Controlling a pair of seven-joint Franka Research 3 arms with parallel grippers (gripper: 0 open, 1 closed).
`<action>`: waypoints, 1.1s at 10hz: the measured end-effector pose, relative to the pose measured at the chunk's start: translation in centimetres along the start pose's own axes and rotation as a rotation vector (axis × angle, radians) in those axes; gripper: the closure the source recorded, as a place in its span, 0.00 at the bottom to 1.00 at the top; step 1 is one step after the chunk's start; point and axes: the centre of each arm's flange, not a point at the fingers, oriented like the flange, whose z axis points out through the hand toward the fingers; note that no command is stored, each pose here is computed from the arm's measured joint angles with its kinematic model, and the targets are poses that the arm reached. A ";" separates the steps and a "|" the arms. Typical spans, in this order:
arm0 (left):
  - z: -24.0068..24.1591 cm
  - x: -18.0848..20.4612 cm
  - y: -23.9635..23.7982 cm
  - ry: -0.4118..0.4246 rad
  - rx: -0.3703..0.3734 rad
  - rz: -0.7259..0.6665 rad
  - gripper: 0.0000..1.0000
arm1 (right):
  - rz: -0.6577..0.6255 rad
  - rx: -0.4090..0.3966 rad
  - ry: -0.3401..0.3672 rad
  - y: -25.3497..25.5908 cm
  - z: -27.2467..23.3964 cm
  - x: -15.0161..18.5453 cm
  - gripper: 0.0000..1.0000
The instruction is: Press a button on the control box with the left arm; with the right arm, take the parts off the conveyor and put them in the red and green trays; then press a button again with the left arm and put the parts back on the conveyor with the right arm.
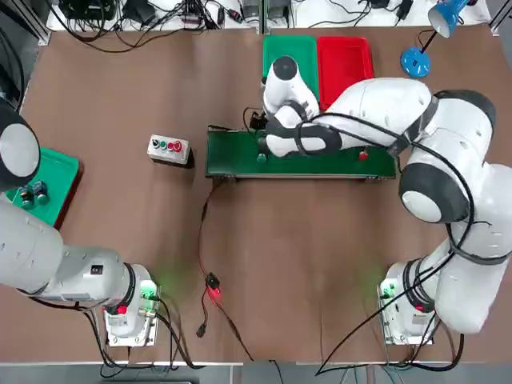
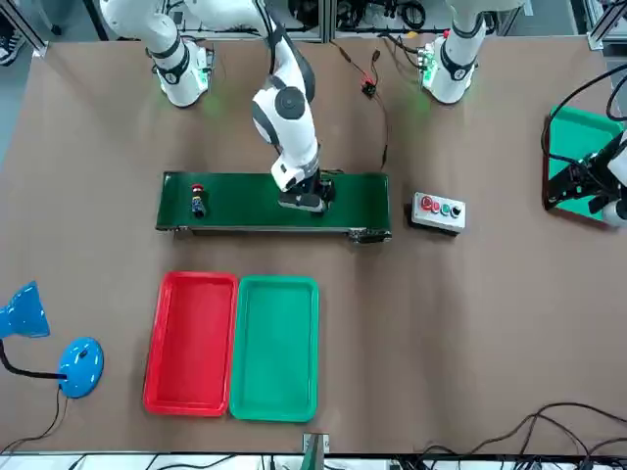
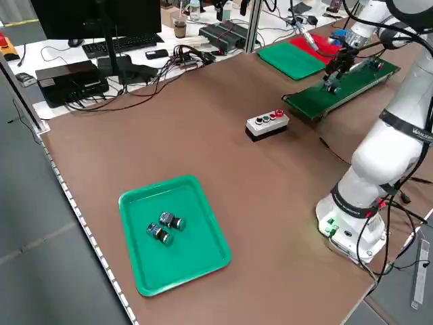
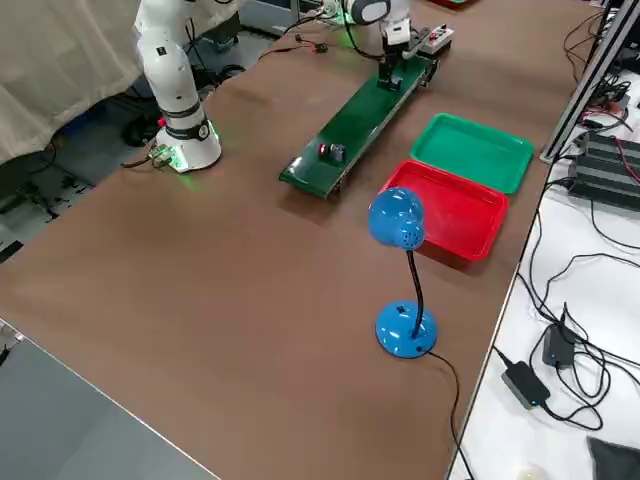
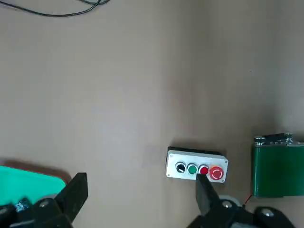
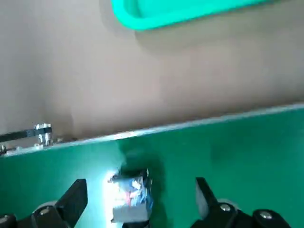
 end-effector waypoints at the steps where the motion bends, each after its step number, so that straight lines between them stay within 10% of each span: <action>1: 0.0 0.0 0.0 0.000 0.000 0.000 0.00 | -0.018 -0.012 -0.003 1.1 -1.1 2.5 0.00; 7: 0.0 0.0 0.2 -0.001 0.000 0.003 0.00 | -0.159 -0.026 -0.009 11.0 -13.3 16.6 0.00; 11: 0.1 0.0 0.1 -0.002 0.000 0.002 0.00 | -0.141 0.015 0.110 22.4 -23.7 24.3 0.00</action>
